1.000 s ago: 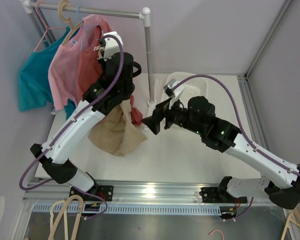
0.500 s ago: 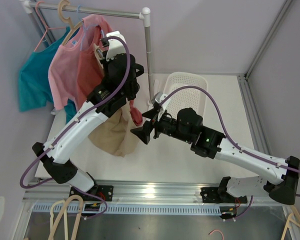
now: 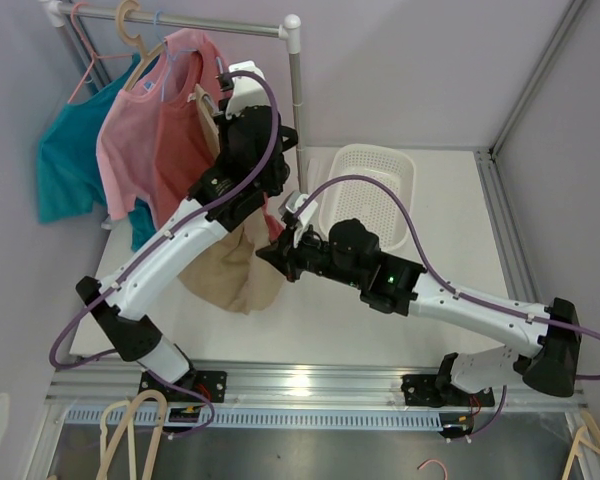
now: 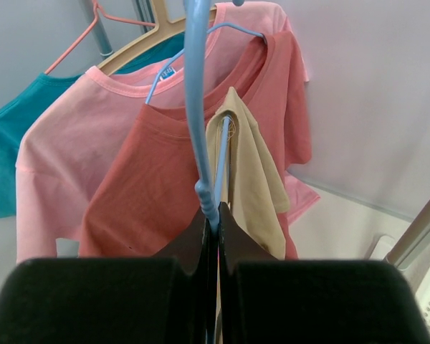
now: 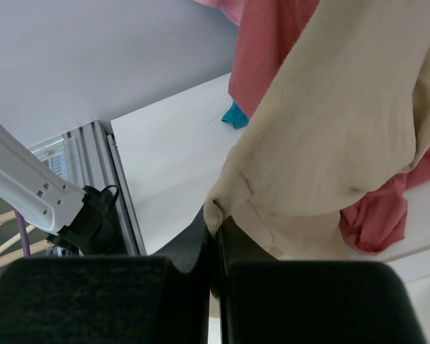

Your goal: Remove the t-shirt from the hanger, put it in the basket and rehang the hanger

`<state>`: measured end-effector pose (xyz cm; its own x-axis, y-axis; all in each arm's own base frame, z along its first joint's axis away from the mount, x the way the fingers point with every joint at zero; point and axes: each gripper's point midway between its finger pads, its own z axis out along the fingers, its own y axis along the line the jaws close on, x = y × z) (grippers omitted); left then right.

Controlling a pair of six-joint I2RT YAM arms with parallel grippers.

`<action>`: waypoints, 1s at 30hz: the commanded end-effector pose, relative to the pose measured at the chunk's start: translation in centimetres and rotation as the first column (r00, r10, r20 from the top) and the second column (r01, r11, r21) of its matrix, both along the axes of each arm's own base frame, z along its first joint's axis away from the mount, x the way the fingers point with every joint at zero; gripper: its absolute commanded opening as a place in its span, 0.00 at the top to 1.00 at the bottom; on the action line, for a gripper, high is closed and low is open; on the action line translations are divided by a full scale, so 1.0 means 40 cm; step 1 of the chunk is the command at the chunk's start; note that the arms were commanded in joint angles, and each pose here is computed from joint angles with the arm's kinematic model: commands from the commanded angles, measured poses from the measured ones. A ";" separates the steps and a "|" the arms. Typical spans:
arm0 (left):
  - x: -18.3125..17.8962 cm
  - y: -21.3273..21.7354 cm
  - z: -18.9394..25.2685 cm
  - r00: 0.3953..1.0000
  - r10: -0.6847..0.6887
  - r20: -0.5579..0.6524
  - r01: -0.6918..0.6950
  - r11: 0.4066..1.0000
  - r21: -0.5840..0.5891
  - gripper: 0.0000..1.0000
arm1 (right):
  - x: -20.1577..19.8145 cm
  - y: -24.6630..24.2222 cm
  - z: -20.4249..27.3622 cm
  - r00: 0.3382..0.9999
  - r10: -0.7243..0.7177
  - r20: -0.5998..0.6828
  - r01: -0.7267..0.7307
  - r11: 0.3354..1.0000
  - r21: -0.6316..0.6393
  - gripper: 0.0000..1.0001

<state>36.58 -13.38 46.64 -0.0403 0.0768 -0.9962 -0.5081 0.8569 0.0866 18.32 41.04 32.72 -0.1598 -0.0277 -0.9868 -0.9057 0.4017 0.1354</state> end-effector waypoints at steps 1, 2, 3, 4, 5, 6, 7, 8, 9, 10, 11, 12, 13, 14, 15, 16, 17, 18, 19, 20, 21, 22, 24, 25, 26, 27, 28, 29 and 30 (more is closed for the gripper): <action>0.005 -0.012 0.023 0.999 -0.026 0.039 0.028 0.999 -0.039 0.99 | -0.015 -0.012 0.086 0.999 -0.011 0.046 0.008 0.998 0.066 1.00; 0.018 -0.014 0.014 0.999 -0.022 0.034 0.023 0.999 -0.034 0.99 | -0.024 -0.023 0.099 0.999 -0.015 0.051 0.011 0.997 0.073 1.00; 0.027 -0.016 0.012 0.999 -0.024 0.031 0.024 0.999 -0.030 0.99 | -0.032 -0.033 0.093 0.998 -0.031 0.048 0.028 0.998 0.062 1.00; 0.034 -0.016 0.021 0.999 -0.020 0.037 0.022 0.999 -0.035 0.99 | -0.040 -0.040 0.080 0.998 -0.033 0.044 0.031 0.998 0.052 1.00; 0.045 -0.009 0.015 1.000 -0.008 0.028 0.009 1.000 -0.027 0.99 | -0.050 -0.048 0.075 0.999 -0.035 0.039 0.033 0.998 0.045 1.00; 0.063 -0.017 0.001 1.000 -0.007 0.015 0.007 1.000 -0.014 0.99 | -0.076 -0.062 0.091 0.999 -0.025 0.042 0.022 0.998 0.062 1.00; 0.069 -0.014 0.017 1.000 -0.005 0.026 0.006 1.000 -0.024 0.99 | -0.082 -0.070 0.088 0.999 -0.039 0.038 0.036 0.997 0.061 1.00; 0.080 -0.011 0.010 1.000 0.004 0.017 -0.003 1.000 -0.014 0.99 | -0.095 -0.076 0.075 0.999 -0.040 0.030 0.038 0.998 0.051 1.00; 0.095 -0.018 -0.004 1.000 0.007 0.002 -0.007 1.000 -0.001 0.99 | -0.108 -0.089 0.087 0.999 -0.045 0.024 0.044 0.997 0.070 1.00; 0.100 -0.018 0.006 1.000 0.002 0.009 -0.002 1.000 -0.006 0.99 | -0.135 -0.091 0.072 0.999 -0.041 0.014 0.040 0.998 0.054 1.00; 0.106 -0.014 0.015 1.000 0.007 0.014 -0.007 1.000 -0.010 0.99 | -0.148 -0.095 0.047 0.999 -0.042 0.004 0.042 0.999 0.032 1.00; 0.109 -0.013 0.023 1.000 0.007 0.018 -0.007 1.000 -0.013 0.99 | -0.161 -0.097 0.040 0.999 -0.045 -0.012 0.045 0.998 0.036 1.00; 0.119 -0.014 0.014 1.000 0.010 0.009 -0.010 1.000 -0.005 0.99 | -0.191 -0.097 0.039 0.999 -0.032 -0.018 0.032 0.999 0.042 1.00; 0.117 -0.010 0.034 1.000 0.010 0.023 -0.010 1.000 -0.016 0.99 | -0.204 -0.097 0.028 0.999 -0.030 -0.027 0.031 0.999 0.038 1.00; 0.121 -0.012 0.032 1.000 0.010 0.022 -0.010 1.000 -0.014 0.99 | -0.216 -0.095 0.003 0.999 -0.033 -0.038 0.034 0.999 0.024 1.00; 0.124 -0.010 0.033 1.000 0.013 0.021 -0.013 1.000 -0.011 0.99 | -0.231 -0.094 -0.006 0.999 -0.029 -0.043 0.030 0.999 0.020 1.00; 0.126 -0.010 0.035 1.000 0.012 0.019 -0.012 1.000 -0.006 0.99 | -0.252 -0.090 -0.014 0.998 -0.028 -0.047 0.029 0.999 0.018 1.00; 0.124 -0.006 0.049 0.999 0.013 0.030 -0.013 1.000 -0.013 0.99 | -0.263 -0.090 -0.045 0.998 -0.031 -0.063 0.031 1.000 0.001 1.00; 0.125 -0.006 0.052 1.000 0.014 0.028 -0.013 1.000 -0.006 0.99 | -0.271 -0.089 -0.064 0.997 -0.030 -0.072 0.029 1.000 -0.012 1.00; 0.123 -0.002 0.060 0.999 0.017 0.034 -0.017 1.000 -0.009 0.99 | -0.285 -0.085 -0.076 0.997 -0.019 -0.080 0.018 1.000 -0.014 1.00; 0.121 -0.001 0.068 0.999 0.016 0.040 -0.015 1.000 -0.012 0.99 | -0.287 -0.081 -0.080 0.996 -0.024 -0.090 0.024 1.000 0.001 1.00; 0.120 0.001 0.073 0.999 0.014 0.040 -0.014 1.000 -0.008 0.99 | -0.292 -0.081 -0.116 0.994 -0.026 -0.110 0.024 1.000 -0.018 1.00; 0.109 0.006 0.083 0.999 0.011 0.041 -0.011 1.000 -0.012 0.99 | -0.288 -0.079 -0.139 0.992 -0.040 -0.120 0.038 0.999 -0.022 1.00; 0.103 0.003 0.089 0.999 0.002 0.049 -0.001 1.000 -0.028 0.99 | -0.283 -0.079 -0.152 0.991 -0.050 -0.120 0.047 0.998 -0.031 1.00; 0.088 0.010 0.092 0.999 -0.011 0.034 0.012 1.000 -0.021 0.99 | -0.279 -0.077 -0.156 0.992 -0.057 -0.117 0.053 0.998 -0.037 1.00; 0.081 0.008 0.092 0.999 -0.027 0.027 0.027 0.999 -0.023 0.99 | -0.258 -0.079 -0.156 0.990 -0.083 -0.111 0.079 0.996 -0.040 1.00; 0.065 0.007 0.106 0.998 -0.048 0.035 0.049 0.998 -0.039 0.99 | -0.246 -0.080 -0.153 0.990 -0.095 -0.104 0.091 0.995 -0.041 1.00; 0.047 -0.006 0.088 0.996 -0.089 -0.002 0.089 0.995 -0.038 0.99 | -0.229 -0.081 -0.137 0.990 -0.107 -0.091 0.104 0.994 -0.035 1.00; 0.025 -0.016 0.101 0.987 -0.163 0.005 0.163 0.984 -0.075 0.99 | -0.194 -0.090 -0.123 0.986 -0.141 -0.085 0.140 0.990 -0.025 1.00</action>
